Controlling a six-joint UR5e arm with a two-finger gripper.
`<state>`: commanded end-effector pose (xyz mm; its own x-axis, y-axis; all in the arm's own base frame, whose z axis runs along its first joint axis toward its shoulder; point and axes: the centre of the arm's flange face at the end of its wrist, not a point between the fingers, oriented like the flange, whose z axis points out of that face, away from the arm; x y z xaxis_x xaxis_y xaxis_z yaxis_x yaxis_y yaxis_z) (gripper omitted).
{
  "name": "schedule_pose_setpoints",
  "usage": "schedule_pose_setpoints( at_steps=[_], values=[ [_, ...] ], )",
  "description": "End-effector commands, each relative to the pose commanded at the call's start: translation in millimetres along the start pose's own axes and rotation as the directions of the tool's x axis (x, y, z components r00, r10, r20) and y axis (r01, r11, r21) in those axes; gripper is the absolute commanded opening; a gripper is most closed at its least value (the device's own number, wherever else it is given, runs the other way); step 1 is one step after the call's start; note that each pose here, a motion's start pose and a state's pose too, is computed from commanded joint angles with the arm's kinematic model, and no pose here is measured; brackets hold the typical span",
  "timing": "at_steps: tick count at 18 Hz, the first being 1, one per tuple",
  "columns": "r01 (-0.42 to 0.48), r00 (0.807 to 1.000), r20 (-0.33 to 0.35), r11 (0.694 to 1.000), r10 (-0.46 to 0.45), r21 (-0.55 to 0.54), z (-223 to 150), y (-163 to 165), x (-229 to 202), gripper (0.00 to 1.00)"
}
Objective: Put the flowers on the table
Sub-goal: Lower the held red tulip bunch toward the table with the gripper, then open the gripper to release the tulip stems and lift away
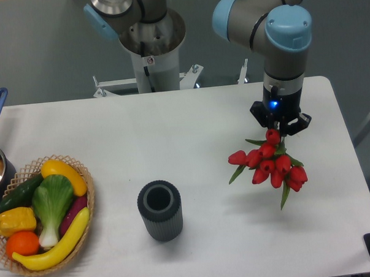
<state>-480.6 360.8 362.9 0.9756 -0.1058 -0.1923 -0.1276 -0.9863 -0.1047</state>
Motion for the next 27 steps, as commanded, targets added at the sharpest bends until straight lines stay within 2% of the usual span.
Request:
schedule_pose_setpoints(
  at_steps=[5,9,15,18,21,22,23,24,27],
  values=[
    [0.002,1.000,-0.017,1.000,-0.002,-0.006,11.7,-0.8,1.4,0.00],
    [-0.017,0.998,-0.056,0.999,0.015,-0.031,41.2,-12.1,6.8,0.00],
    [-0.052,0.992,-0.114,0.997,0.046,-0.053,78.5,-27.9,18.4,0.08],
    [-0.063,0.991,-0.126,0.997,0.056,-0.052,85.0,-32.6,21.7,0.20],
    [-0.063,0.990,-0.127,0.997,0.056,-0.053,86.8,-32.6,21.6,0.40],
    [-0.063,0.990,-0.127,0.997,0.056,-0.053,86.8,-32.6,21.6,0.52],
    [-0.063,0.991,-0.124,0.997,0.056,-0.052,86.5,-32.7,21.3,0.81],
    [-0.061,0.991,-0.121,0.997,0.055,-0.051,86.2,-32.9,20.9,1.00],
    [-0.062,0.992,-0.110,0.997,0.057,-0.046,80.7,-32.7,19.6,1.00]
  ],
)
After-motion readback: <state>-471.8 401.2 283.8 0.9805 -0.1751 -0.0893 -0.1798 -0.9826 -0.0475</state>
